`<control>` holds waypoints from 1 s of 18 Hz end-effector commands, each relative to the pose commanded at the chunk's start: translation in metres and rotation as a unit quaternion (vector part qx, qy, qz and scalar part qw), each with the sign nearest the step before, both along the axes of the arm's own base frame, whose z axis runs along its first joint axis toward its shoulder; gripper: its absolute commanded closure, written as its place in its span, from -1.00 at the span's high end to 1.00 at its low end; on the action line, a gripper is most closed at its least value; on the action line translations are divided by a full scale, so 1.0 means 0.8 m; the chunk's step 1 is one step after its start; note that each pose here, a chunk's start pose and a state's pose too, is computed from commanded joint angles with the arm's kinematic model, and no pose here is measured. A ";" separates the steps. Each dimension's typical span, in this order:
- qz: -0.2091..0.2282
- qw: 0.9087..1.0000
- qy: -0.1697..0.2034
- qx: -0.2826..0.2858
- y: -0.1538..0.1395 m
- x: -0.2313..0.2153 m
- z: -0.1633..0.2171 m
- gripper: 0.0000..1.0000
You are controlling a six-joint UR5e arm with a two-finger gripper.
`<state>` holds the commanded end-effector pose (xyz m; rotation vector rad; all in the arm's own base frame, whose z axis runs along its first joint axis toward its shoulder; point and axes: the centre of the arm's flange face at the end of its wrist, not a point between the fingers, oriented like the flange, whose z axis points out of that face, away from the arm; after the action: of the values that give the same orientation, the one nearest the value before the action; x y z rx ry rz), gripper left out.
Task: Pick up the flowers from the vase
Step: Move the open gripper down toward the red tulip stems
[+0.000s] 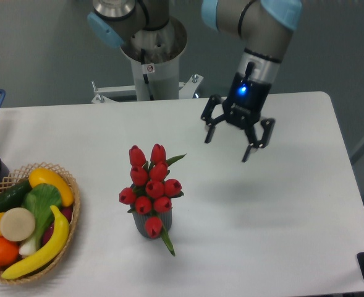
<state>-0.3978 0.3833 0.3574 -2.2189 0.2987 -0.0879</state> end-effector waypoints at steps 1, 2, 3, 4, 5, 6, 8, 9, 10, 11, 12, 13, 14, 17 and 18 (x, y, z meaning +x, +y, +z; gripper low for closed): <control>-0.004 1.000 -0.008 0.015 0.003 0.003 0.002 1.00; -0.007 0.999 -0.019 0.029 0.006 0.004 0.002 1.00; -0.012 0.999 -0.031 0.041 0.011 0.005 -0.005 1.00; -0.018 0.998 -0.041 0.048 0.018 0.007 -0.011 1.00; -0.023 0.998 -0.044 0.050 0.023 0.009 -0.015 1.00; -0.027 0.997 -0.045 0.050 0.026 0.012 -0.016 1.00; -0.034 0.997 -0.048 0.048 0.034 0.019 -0.021 1.00; -0.038 0.997 -0.050 0.048 0.038 0.021 -0.023 1.00; -0.040 0.997 -0.050 0.047 0.040 0.023 -0.024 1.00; -0.041 0.997 -0.055 0.046 0.042 0.023 -0.029 1.00; -0.043 0.996 -0.061 0.046 0.046 0.020 -0.036 1.00; -0.046 0.996 -0.065 0.049 0.051 0.020 -0.039 1.00; -0.052 0.995 -0.069 0.056 0.057 0.025 -0.038 1.00; -0.059 0.994 -0.075 0.060 0.067 0.029 -0.046 1.00; -0.060 0.994 -0.076 0.060 0.069 0.028 -0.051 1.00</control>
<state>-0.3758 0.4385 0.3166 -2.0615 0.3431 -0.2951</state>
